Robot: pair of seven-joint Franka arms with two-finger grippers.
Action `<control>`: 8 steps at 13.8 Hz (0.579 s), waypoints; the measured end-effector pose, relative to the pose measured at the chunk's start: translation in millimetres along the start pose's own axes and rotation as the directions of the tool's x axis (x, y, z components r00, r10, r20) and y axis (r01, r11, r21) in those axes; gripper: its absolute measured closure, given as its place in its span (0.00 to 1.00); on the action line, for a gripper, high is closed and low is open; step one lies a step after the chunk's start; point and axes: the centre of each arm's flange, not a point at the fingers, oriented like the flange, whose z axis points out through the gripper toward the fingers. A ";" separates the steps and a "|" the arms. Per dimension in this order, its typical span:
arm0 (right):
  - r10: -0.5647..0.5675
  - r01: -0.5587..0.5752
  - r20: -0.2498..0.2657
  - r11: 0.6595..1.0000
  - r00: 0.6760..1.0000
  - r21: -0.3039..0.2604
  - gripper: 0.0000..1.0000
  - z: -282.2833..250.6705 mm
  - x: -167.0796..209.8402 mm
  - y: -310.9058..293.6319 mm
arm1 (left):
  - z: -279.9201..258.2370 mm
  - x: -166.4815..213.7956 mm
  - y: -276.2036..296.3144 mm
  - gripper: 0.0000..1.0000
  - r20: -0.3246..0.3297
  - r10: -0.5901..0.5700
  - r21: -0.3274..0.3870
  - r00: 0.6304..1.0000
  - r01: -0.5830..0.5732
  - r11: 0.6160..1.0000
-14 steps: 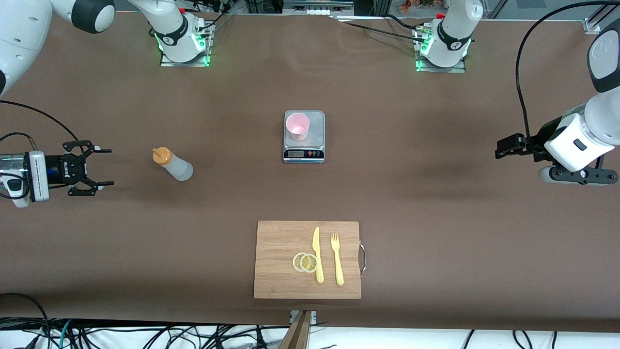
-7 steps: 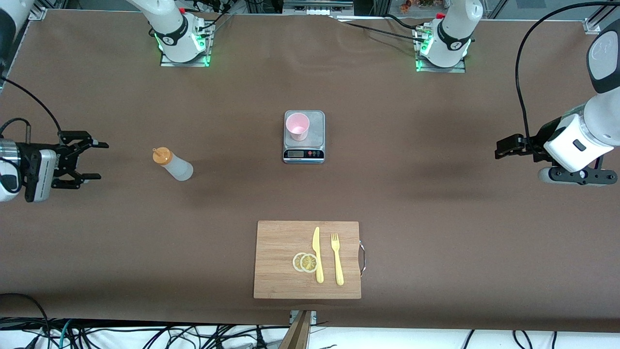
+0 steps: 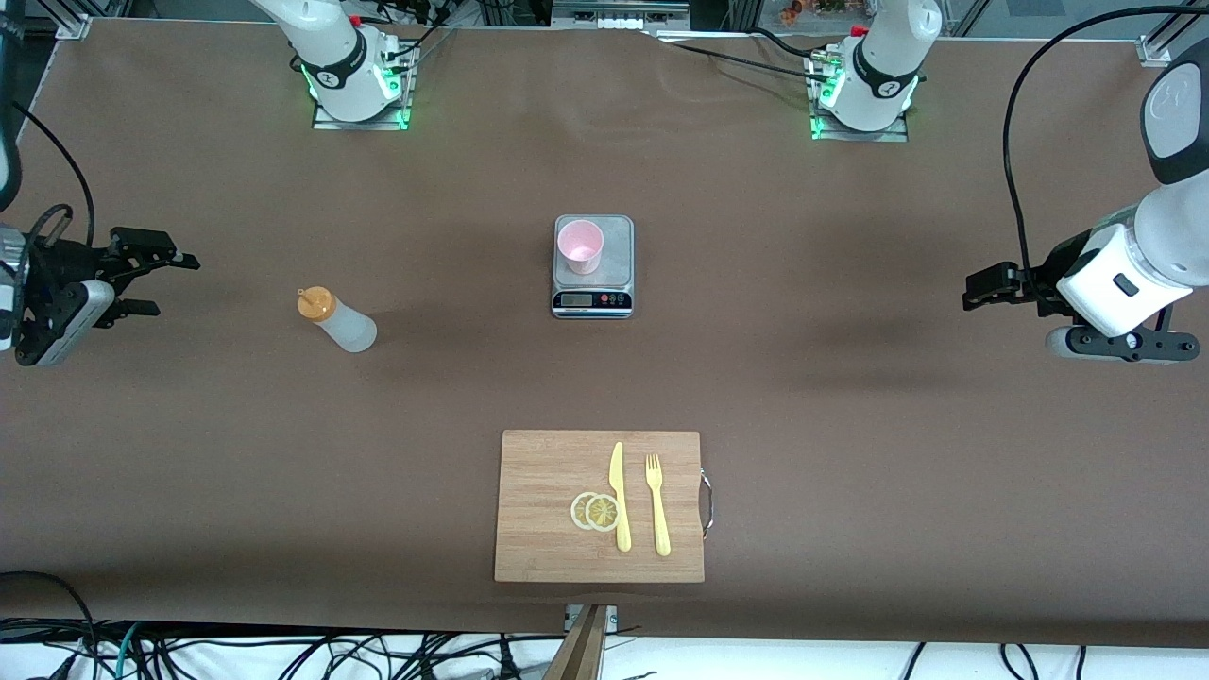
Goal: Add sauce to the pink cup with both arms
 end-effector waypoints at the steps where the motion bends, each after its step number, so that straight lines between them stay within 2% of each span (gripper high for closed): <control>1: 0.057 -0.056 0.022 0.997 0.998 -0.047 0.00 -3.6 -0.5 -11.6 | 0.0 0.0 0.0 0.00 0.000 0.000 0.000 1.000 0.000 1.000; 2: 0.108 -0.104 0.035 0.990 0.994 -0.096 0.00 -6.5 -2.1 -23.7 | 0.0 0.0 0.0 0.00 0.000 0.000 0.000 1.000 0.000 1.000; 4: 0.213 -0.205 0.020 0.962 0.977 -0.182 0.00 -10.7 -8.1 -44.1 | 0.0 0.0 0.1 0.00 0.000 0.000 0.000 1.000 0.000 1.000; 8: 0.456 -0.445 -0.030 0.850 0.889 -0.283 0.00 -10.9 -13.0 -72.2 | -0.1 0.0 0.1 0.00 0.000 0.000 0.000 1.000 0.000 1.000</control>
